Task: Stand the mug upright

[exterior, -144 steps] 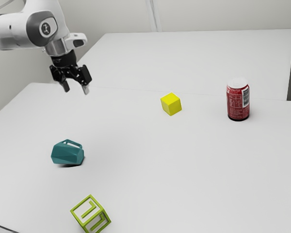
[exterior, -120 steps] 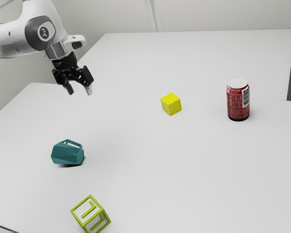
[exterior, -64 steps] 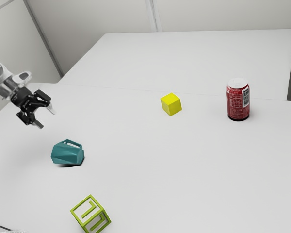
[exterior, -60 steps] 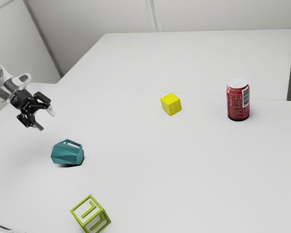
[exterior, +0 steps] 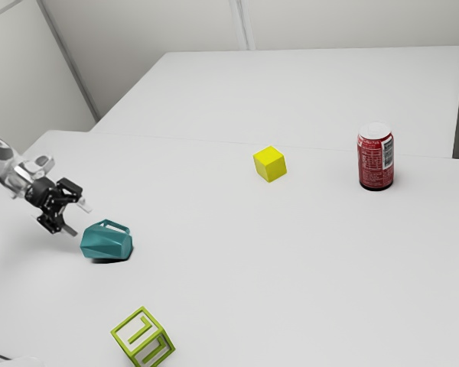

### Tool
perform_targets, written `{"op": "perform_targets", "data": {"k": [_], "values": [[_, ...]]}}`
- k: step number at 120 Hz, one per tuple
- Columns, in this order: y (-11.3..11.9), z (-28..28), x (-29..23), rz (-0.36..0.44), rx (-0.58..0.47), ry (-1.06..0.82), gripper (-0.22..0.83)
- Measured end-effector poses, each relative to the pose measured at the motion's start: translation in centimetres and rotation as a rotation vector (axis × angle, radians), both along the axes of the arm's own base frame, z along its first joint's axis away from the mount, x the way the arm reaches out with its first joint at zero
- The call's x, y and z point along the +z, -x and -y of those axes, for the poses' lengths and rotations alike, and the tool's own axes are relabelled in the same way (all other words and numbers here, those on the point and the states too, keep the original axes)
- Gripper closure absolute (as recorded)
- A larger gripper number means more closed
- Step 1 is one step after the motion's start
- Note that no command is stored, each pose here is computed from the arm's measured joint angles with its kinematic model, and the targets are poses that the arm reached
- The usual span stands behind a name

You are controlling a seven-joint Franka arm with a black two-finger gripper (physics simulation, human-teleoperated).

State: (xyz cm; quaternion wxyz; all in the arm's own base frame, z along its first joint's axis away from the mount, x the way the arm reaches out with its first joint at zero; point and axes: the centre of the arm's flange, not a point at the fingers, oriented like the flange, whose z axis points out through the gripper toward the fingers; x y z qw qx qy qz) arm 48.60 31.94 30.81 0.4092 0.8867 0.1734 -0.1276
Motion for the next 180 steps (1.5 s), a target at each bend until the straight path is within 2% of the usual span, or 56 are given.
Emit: {"op": "perform_targets", "data": {"k": [39, 63, 100, 116, 140, 155, 180], "values": [[-0.7, 3.6, -3.0, 0.035, -0.032, 0.055, 0.05], [-0.2, 4.8, -3.0, 0.056, -0.029, 0.068, 0.29], [-1.4, 6.8, -1.3, 0.11, -0.06, 0.068, 0.64], [-1.7, 7.2, -0.8, 0.121, -0.067, 0.069, 0.72], [-2.0, 7.7, 0.3, 0.131, -0.081, 0.057, 0.76], [-3.7, 11.8, 4.1, 0.176, -0.178, -0.012, 0.77], [-5.4, 26.2, 11.2, 0.31, -0.54, -0.325, 0.78]]}}
